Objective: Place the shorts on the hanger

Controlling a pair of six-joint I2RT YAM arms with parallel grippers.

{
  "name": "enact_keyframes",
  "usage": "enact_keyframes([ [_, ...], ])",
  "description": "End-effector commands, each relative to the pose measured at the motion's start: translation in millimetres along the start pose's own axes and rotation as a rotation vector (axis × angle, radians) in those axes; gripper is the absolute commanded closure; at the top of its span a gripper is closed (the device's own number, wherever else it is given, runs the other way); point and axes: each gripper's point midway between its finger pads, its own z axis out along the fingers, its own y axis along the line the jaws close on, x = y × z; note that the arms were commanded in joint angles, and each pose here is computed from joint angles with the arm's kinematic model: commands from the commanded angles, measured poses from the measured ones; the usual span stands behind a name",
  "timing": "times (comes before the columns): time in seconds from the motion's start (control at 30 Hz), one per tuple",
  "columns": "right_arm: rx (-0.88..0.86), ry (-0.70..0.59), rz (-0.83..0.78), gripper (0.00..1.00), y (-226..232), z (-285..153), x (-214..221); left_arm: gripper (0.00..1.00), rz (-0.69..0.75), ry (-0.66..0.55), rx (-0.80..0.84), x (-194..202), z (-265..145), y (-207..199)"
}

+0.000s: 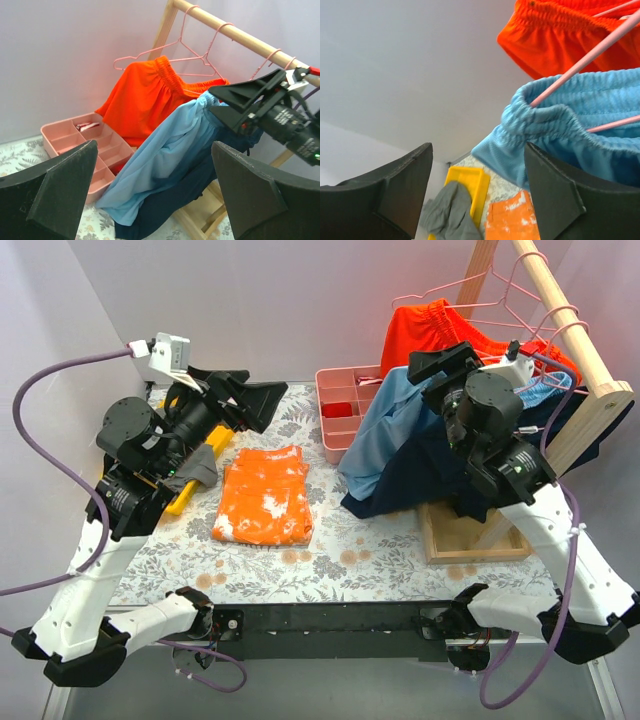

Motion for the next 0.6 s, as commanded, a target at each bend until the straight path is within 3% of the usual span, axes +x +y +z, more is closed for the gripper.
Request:
enact_keyframes([
  [0.0,-0.139,0.106,0.030,0.18,22,-20,7,0.02,-0.040,0.009,-0.012,10,0,3],
  [0.33,-0.411,0.275,-0.018,0.14,84,-51,10,0.02,-0.092,0.107,-0.050,42,3,13],
  [0.57,-0.526,0.407,-0.063,0.06,116,-50,39,0.02,-0.138,0.206,-0.163,76,-4,36],
])
